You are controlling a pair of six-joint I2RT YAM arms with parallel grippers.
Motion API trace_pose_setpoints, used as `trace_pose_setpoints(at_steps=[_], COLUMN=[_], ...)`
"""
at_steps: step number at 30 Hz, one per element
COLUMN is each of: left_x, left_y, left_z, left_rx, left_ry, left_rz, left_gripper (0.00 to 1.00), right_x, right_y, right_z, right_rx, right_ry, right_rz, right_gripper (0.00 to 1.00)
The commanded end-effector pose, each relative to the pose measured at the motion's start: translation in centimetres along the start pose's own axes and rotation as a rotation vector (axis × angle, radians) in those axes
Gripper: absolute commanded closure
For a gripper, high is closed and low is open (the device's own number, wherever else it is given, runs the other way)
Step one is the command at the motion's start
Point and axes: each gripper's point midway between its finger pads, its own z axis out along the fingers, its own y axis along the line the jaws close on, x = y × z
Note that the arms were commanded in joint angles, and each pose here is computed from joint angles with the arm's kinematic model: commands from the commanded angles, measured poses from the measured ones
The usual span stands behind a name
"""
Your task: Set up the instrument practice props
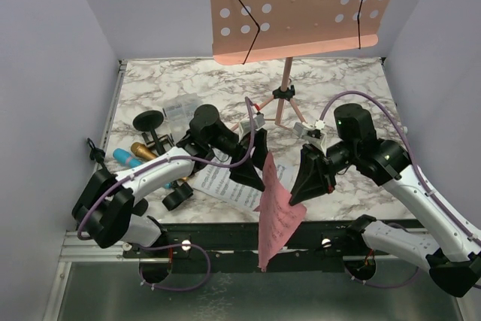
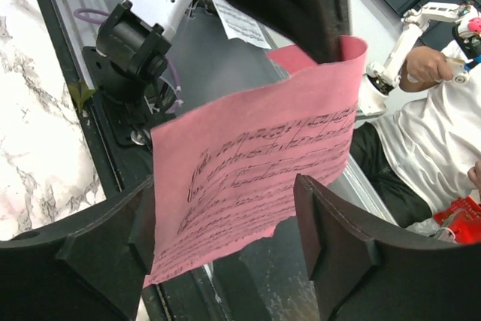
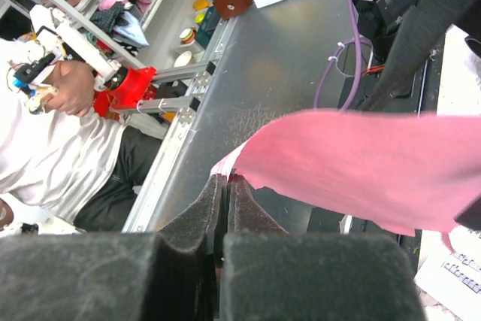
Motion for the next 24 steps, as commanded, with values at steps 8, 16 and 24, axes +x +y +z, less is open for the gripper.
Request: trace_pose_setpoints(at_steps=[8, 16, 24], left_x=[-1.0, -0.7, -2.3], left_y=[-2.7, -3.0, -3.9], left_z=[-0.4, -2.2, -6.2], left_rx=[-0.032, -0.135, -0.318], left_ry=[-0.049, -0.136, -0.287], left_rz=[0.045, -0.007, -0.043], left_gripper=[0.46, 0.78, 1.0], right_x=[0.4, 0.7, 0.6], right_y=[-0.6, -1.6, -10.7], right_z=[0.0, -0.2, -3.8], right_rx=[0.054, 0.138, 0.72], right_ry=[0.006, 0.002, -0.078], right_rz=[0.013, 0.047, 0.188], right_gripper=[1.0, 1.0, 0.54])
